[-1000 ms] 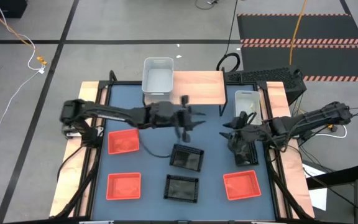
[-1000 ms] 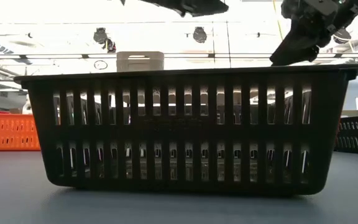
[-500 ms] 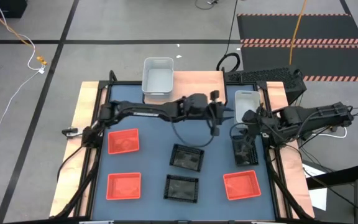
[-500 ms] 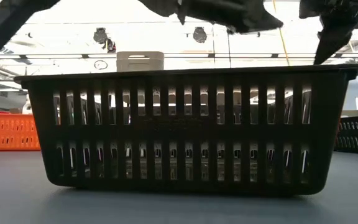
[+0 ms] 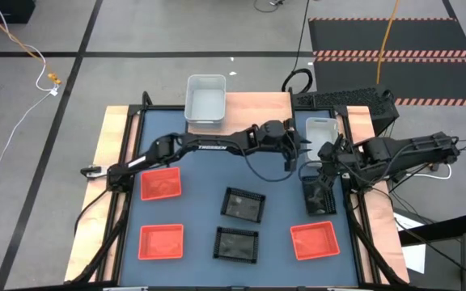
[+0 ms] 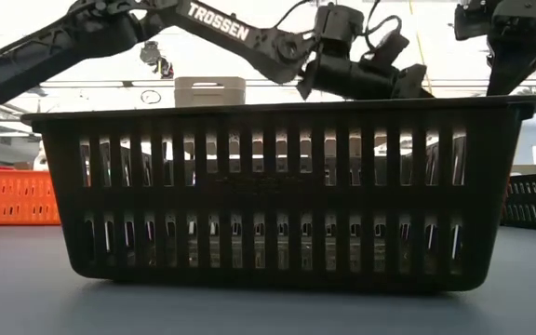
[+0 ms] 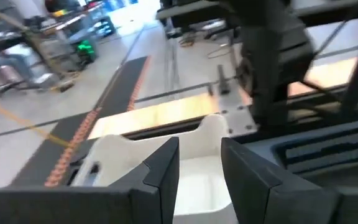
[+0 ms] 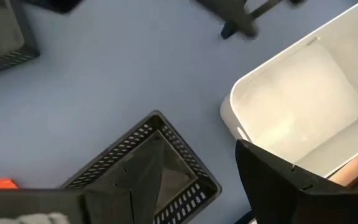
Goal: Stack baskets on shelf by color
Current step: Stack the gray bin on top of the other gray bins on the shelf
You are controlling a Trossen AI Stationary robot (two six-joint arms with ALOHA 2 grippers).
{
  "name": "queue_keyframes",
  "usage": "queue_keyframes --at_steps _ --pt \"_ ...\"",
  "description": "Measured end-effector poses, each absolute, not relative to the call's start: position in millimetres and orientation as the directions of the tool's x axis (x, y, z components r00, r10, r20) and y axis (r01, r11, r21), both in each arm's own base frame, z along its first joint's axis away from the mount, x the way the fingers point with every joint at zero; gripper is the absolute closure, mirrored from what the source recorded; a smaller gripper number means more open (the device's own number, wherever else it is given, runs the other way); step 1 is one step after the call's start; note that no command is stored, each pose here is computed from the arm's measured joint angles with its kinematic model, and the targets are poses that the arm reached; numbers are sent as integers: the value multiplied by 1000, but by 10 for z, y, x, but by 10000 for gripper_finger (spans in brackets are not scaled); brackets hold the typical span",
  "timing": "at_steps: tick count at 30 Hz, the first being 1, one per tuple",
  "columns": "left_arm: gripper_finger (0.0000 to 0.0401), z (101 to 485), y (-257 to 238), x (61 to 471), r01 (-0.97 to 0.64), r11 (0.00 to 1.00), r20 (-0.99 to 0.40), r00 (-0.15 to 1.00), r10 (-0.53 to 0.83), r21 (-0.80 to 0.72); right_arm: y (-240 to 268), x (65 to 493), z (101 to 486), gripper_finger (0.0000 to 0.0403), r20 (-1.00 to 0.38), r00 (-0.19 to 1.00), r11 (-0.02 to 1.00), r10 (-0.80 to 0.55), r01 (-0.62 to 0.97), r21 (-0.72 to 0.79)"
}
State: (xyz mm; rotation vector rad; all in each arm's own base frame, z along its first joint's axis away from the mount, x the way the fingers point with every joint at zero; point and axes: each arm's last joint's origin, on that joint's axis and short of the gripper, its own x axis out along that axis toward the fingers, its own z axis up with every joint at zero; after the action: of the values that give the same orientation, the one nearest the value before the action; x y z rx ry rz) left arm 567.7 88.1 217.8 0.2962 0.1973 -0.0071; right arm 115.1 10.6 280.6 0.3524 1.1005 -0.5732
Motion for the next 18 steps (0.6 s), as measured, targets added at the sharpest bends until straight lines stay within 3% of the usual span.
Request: queue_keyframes --at_steps 7,14,18 --pt "279 1918 772 5749 116 961 -217 974 -61 250 58 1119 2812 206 -861 305 756 -408 641 -131" --pt "279 1913 713 5746 129 946 -244 968 -56 297 58 1003 2725 206 -919 144 745 -366 638 -197" --pt "279 1962 622 5674 164 955 -364 929 -65 248 52 988 2505 206 -924 83 759 -373 600 -252"
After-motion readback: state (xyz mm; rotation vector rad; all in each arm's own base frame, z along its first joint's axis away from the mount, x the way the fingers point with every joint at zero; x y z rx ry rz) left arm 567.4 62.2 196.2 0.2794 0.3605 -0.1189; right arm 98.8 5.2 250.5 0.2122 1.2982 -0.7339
